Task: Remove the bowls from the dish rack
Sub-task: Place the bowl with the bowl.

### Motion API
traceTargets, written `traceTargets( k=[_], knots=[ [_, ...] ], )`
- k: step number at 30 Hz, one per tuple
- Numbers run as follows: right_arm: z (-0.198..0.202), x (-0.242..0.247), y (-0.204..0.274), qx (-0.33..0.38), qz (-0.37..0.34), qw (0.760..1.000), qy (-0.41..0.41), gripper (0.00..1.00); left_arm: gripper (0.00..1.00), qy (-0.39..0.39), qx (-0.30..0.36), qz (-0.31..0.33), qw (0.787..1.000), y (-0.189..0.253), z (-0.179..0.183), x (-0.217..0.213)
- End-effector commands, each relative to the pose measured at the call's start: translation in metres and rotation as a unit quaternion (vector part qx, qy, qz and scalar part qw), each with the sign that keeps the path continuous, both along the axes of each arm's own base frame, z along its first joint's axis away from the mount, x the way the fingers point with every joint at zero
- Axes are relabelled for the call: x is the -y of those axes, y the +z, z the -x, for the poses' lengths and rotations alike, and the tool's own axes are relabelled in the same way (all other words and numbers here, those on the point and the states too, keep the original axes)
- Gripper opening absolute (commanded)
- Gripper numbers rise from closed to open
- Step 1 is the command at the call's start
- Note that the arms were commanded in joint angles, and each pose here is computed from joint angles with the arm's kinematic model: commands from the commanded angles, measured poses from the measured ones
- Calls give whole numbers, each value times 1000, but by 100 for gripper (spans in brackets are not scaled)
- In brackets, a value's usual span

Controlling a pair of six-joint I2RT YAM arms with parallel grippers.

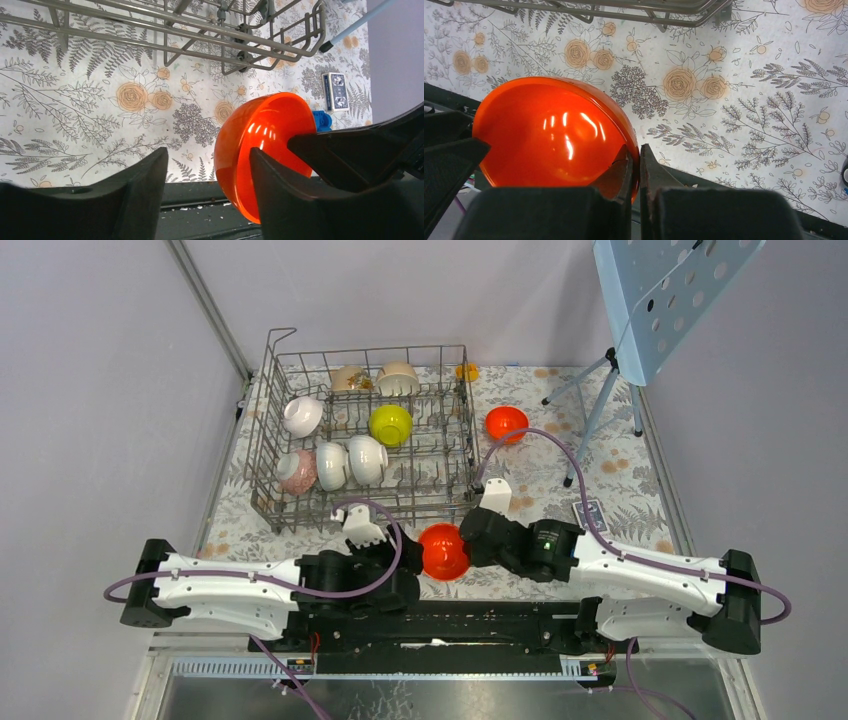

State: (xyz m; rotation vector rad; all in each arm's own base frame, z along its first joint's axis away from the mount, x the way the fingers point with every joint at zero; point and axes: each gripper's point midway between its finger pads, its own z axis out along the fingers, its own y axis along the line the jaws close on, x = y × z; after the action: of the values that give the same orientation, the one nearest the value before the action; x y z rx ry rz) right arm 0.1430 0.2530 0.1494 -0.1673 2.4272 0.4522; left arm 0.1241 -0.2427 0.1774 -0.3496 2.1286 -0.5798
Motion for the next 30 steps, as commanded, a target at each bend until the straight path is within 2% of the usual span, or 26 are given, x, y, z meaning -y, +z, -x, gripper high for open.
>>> traceTargets(
  k=[1,3,7,12,19,22,23,27,30],
  knots=[
    [-9,-12,21,18,-28,999,-21,0,59,2,21,8,1000,18,-5,4],
    [-10,-14,22,17,-27,999,-21,0,53,-5,25,6,1000,20,-5,7],
    [-11,-17,25,17,-25,999,-19,0,51,-19,23,-18,999,17,-3,13],
    [-11,-22,29,15,-26,999,-14,0,43,-30,21,-40,999,11,-2,18],
    [-11,-24,31,14,-25,1000,-10,0,17,-34,23,-39,998,8,-2,20],
    [-9,-24,30,15,-22,1000,1,0,0,-39,25,-35,998,8,-1,21],
    [-9,-24,31,17,-20,1000,6,1,0,-42,25,-33,998,9,-1,22],
    [-9,-21,32,28,-8,999,26,29,0,-50,22,-25,998,8,1,23],
    [-10,-18,34,39,2,999,37,42,0,-52,18,-21,998,9,2,24]
  ],
)
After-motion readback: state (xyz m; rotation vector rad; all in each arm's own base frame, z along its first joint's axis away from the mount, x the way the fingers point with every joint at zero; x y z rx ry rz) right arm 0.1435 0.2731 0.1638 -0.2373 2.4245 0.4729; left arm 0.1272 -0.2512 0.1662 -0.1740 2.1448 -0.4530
